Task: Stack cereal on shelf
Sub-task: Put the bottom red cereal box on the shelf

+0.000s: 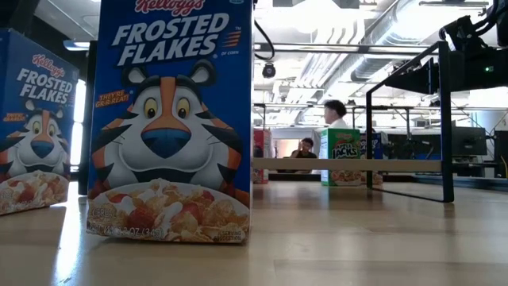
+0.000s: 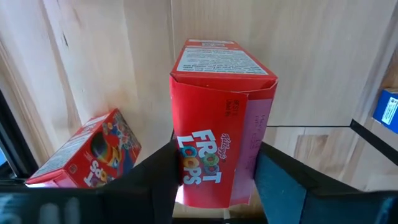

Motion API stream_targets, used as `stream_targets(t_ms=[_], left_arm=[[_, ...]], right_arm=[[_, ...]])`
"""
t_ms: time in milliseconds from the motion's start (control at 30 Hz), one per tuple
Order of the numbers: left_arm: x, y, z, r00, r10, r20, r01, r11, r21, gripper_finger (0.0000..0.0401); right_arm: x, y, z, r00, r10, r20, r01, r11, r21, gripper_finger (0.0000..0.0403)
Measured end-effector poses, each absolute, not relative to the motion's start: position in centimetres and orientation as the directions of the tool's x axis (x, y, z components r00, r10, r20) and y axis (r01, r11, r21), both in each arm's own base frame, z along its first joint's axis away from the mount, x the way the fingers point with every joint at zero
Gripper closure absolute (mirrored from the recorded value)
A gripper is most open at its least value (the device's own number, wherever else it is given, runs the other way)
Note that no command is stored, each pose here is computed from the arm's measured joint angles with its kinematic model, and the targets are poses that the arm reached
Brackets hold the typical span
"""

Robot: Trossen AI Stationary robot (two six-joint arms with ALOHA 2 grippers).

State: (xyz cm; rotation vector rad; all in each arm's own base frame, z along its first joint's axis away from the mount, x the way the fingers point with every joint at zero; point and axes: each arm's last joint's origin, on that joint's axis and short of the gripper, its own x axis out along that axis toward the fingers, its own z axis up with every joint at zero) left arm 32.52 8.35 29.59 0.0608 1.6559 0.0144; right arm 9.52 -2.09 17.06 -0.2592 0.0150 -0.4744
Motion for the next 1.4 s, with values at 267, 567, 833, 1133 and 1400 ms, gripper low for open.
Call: stream_targets(t_ms=[267, 567, 833, 1133, 1400], left_arm=[[32.52, 8.36, 29.59, -0.084, 0.049, -0.995, 0.022, 0.999, 0.047, 0.0189], [32.76, 8.46, 29.57, -0.061, 0.067, -0.996, 0.027, 0.998, 0.065, 0.0182], [32.78, 8.39, 29.57, -0.056, 0.044, -0.997, 0.029, 0.999, 0.043, 0.0188], [33.09, 8.47, 29.57, -0.022, 0.05, -0.998, 0.029, 0.998, 0.05, 0.0211], [33.25, 8.51, 29.57, -0.006, 0.055, -0.998, 0.028, 0.998, 0.054, 0.0217]], right_arm=[[9.51, -2.09, 17.06, 0.89, -0.454, 0.046, 0.45, 0.857, -0.25, 0.0396], [9.52, -2.09, 17.06, 0.89, -0.454, 0.045, 0.45, 0.857, -0.251, 0.0396], [9.52, -2.09, 17.05, 0.89, -0.454, 0.046, 0.45, 0.857, -0.25, 0.0396], [9.52, -2.09, 17.06, 0.89, -0.454, 0.046, 0.45, 0.857, -0.25, 0.0396], [9.52, -2.09, 17.06, 0.89, -0.454, 0.046, 0.45, 0.857, -0.25, 0.0396]])
